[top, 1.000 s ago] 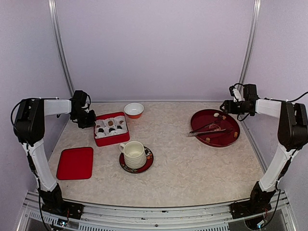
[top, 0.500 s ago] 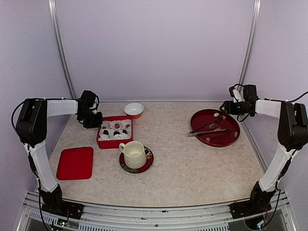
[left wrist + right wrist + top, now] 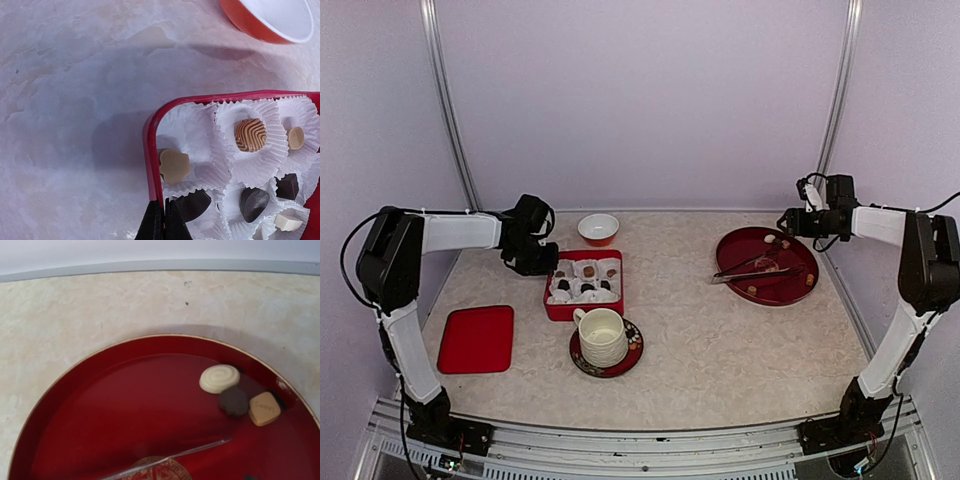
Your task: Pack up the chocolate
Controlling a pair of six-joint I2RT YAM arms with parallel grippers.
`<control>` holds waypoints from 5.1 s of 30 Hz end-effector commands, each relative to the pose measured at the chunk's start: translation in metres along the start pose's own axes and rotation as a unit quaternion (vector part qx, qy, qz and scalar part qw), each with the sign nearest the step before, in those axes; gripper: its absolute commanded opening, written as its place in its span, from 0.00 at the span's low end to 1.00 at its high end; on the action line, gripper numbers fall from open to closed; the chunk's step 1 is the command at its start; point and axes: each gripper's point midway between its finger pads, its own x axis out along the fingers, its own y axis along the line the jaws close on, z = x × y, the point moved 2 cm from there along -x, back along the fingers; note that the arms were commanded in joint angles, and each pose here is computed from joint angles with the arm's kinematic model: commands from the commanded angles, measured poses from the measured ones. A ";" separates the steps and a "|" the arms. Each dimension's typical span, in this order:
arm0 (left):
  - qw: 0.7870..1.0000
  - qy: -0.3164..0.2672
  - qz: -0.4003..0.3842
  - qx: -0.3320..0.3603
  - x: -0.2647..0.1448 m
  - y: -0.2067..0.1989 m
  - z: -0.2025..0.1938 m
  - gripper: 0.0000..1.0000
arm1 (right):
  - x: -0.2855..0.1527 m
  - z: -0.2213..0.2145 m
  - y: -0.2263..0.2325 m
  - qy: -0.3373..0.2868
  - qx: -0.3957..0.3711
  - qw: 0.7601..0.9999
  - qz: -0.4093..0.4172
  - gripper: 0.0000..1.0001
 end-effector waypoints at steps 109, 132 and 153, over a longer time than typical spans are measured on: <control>0.973 0.124 -0.035 -0.190 -0.033 0.051 -0.185 0.00 | -0.055 -0.001 0.100 -0.054 -0.015 0.987 0.150 0.71; 0.898 -0.196 -0.355 0.170 -0.308 -0.145 -0.001 0.00 | -0.110 0.021 0.170 -0.153 -0.074 0.922 0.348 0.79; 0.591 -0.165 -0.685 0.394 -0.437 -0.292 -0.103 0.00 | -0.221 -0.031 0.282 -0.203 -0.200 0.742 0.607 0.82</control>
